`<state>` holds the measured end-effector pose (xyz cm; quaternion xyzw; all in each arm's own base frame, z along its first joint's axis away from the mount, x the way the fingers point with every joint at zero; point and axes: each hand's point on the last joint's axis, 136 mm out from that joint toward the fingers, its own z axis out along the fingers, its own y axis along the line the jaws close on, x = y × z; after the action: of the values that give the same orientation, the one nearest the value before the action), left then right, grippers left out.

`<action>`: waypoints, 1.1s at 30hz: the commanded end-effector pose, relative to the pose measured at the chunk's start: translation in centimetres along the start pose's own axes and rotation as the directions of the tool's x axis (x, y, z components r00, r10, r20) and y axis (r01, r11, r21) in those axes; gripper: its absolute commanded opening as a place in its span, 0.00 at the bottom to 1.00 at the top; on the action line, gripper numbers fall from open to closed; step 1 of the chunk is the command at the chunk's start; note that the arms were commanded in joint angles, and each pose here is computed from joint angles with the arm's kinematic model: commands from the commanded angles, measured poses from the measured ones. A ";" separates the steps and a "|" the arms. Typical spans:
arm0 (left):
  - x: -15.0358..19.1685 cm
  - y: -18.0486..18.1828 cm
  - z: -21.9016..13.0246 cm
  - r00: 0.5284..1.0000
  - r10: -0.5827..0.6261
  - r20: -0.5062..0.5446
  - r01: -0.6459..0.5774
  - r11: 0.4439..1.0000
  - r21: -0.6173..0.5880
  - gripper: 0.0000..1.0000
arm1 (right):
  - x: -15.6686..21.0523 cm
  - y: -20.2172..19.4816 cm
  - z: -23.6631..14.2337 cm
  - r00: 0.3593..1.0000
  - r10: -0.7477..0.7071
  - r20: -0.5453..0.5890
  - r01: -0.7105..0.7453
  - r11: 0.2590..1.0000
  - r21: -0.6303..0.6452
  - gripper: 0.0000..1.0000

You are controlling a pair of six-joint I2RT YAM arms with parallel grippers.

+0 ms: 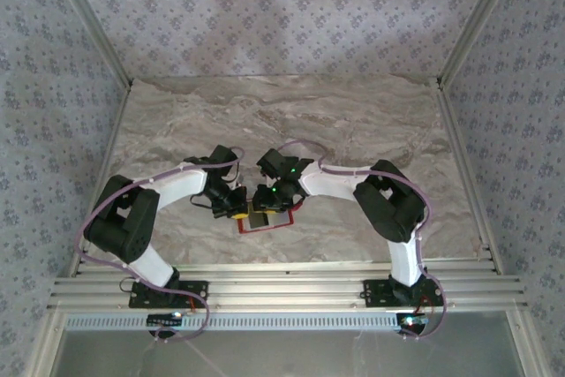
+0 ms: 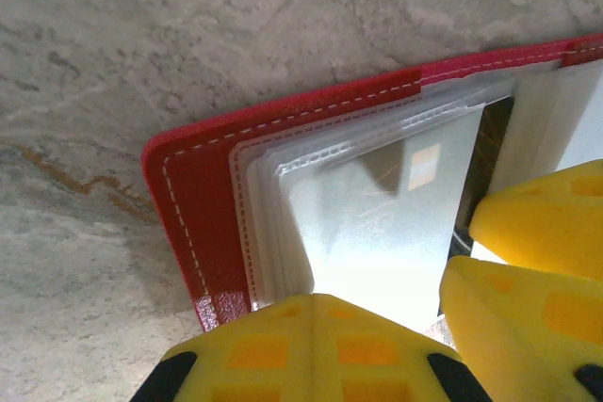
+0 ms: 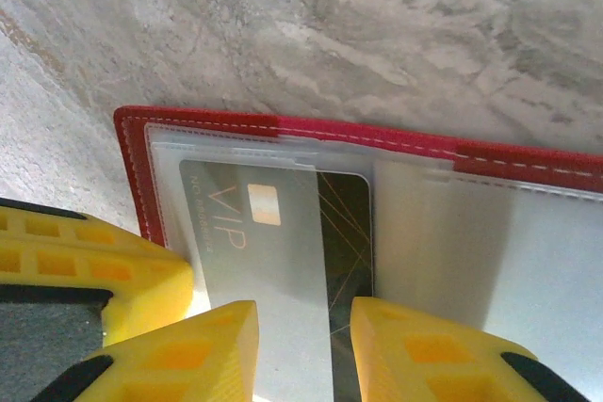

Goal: Take the credit cards out of the card holder

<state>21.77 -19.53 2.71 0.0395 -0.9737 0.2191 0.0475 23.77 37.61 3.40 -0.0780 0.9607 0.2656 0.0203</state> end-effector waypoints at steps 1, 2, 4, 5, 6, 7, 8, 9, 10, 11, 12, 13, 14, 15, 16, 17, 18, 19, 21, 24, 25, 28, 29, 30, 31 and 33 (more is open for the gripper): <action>0.1 0.8 -0.1 1.000 0.000 -0.010 -0.001 0.999 -0.035 0.02 | 0.4 -1.3 -0.9 1.000 -0.014 0.005 0.013 0.996 0.089 0.33; 0.0 0.8 -0.1 1.000 0.002 -0.011 -0.003 0.999 -0.036 0.02 | 0.4 -1.1 -1.0 1.000 -0.017 0.007 0.016 0.996 0.084 0.33; 0.0 0.9 -0.2 1.000 0.002 -0.010 -0.003 0.999 -0.038 0.02 | 0.4 -0.8 -1.2 1.000 -0.017 0.010 0.016 0.997 0.080 0.34; 0.0 0.8 -0.2 1.000 0.003 -0.011 -0.004 0.999 -0.039 0.02 | 0.3 -0.5 -1.5 1.000 -0.019 0.016 0.018 0.997 0.073 0.33; 0.0 0.8 -0.3 1.000 0.005 -0.010 -0.005 0.999 -0.039 0.02 | 0.2 -0.3 -1.8 1.000 -0.021 0.023 0.019 0.998 0.065 0.33; -0.1 0.7 -0.4 1.000 0.007 -0.008 -0.007 0.999 -0.037 0.02 | 0.2 0.1 -2.1 0.999 -0.022 0.027 0.021 0.999 0.048 0.33; -0.2 0.5 -0.6 1.000 0.010 -0.007 -0.010 0.999 -0.031 0.02 | 0.0 0.6 -2.4 0.999 -0.023 0.039 0.022 0.999 0.024 0.33; -0.2 0.0 -0.7 1.000 0.012 -0.009 -0.012 1.000 -0.016 0.02 | -0.2 1.1 -2.7 0.999 -0.020 0.049 0.020 1.000 -0.003 0.33; -0.3 -0.5 -0.9 1.000 0.013 -0.012 -0.013 1.000 0.006 0.02 | -0.3 1.5 -3.0 0.998 -0.017 0.056 0.018 0.999 -0.027 0.33; -0.4 -1.1 -1.2 1.000 0.017 -0.011 -0.017 1.000 0.024 0.02 | -0.5 1.8 -3.3 0.998 -0.014 0.063 0.017 0.999 -0.048 0.33; -0.4 -1.6 -1.4 1.000 0.024 -0.006 -0.024 0.999 0.030 0.02 | -0.6 2.0 -3.4 0.998 -0.009 0.066 0.014 0.998 -0.063 0.33; -0.5 -1.9 -1.6 1.000 0.031 -0.001 -0.031 0.999 0.031 0.02 | -0.7 2.0 -3.5 0.998 -0.008 0.066 0.013 0.997 -0.070 0.33; -0.6 -2.2 -1.8 0.999 0.036 0.002 -0.037 0.999 0.030 0.02 | -0.8 1.9 -3.5 0.998 -0.004 0.065 0.008 0.997 -0.070 0.33; -0.6 -2.4 -1.8 0.999 0.041 0.001 -0.041 0.999 0.031 0.02 | -0.8 1.6 -3.4 0.998 -0.001 0.060 0.005 0.998 -0.069 0.33; -0.6 -2.6 -1.8 0.999 0.041 -0.003 -0.041 0.998 0.040 0.02 | -0.8 1.5 -3.3 0.998 0.002 0.056 0.002 0.998 -0.067 0.33; -0.4 -2.9 -1.6 0.999 0.040 -0.014 -0.039 0.998 0.055 0.02 | -0.8 1.2 -3.1 0.999 0.004 0.049 -0.001 0.998 -0.066 0.33; -0.3 -3.1 -1.3 0.999 0.040 -0.027 -0.038 0.997 0.068 0.02 | -0.8 0.9 -3.0 0.999 0.006 0.044 -0.003 0.998 -0.064 0.33; -0.2 -3.1 -1.1 0.999 0.041 -0.034 -0.038 0.997 0.066 0.02 | -0.7 0.7 -2.8 0.999 0.008 0.038 -0.005 0.998 -0.063 0.33; 0.0 -2.7 -0.6 0.998 0.042 -0.048 -0.040 0.998 0.049 0.01 | -0.7 0.2 -2.6 1.000 0.008 0.029 -0.006 0.998 -0.060 0.32; 0.4 -1.9 0.2 0.996 0.038 -0.075 -0.036 0.999 0.026 0.01 | -0.7 -0.5 -2.3 1.000 0.005 0.023 -0.004 0.999 -0.047 0.32; 0.6 -1.7 0.6 0.995 0.038 -0.090 -0.036 0.999 0.021 0.02 | -0.8 -0.6 -2.2 1.000 0.007 0.022 -0.006 0.999 -0.048 0.31; 0.8 -1.2 1.2 0.993 0.032 -0.110 -0.031 0.999 0.011 0.02 | 0.3 -2.0 -1.3 1.000 0.019 -0.014 -0.020 0.999 -0.034 0.30; 0.8 -1.0 1.3 0.993 0.032 -0.111 -0.032 0.999 0.002 0.01 | 0.3 -2.1 -1.1 1.000 0.017 -0.018 -0.018 0.999 -0.035 0.30; 0.7 -0.7 1.4 0.993 0.034 -0.111 -0.036 0.999 -0.016 0.01 | 0.5 -2.2 -1.0 1.000 0.019 -0.024 -0.020 0.999 -0.033 0.30; 0.7 -0.4 1.4 0.993 0.034 -0.110 -0.038 0.999 -0.035 0.01 | 0.6 -2.4 -0.7 0.999 0.019 -0.032 -0.020 0.999 -0.031 0.30; 0.5 0.0 1.5 0.994 0.042 -0.104 -0.048 0.997 -0.054 0.01 | 0.8 -2.6 -0.4 0.999 0.021 -0.040 -0.023 0.999 -0.031 0.30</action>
<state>21.89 -21.34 2.55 0.0130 -0.9699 0.2298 0.0797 24.00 35.28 3.40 -0.0655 0.9576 0.2803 0.0140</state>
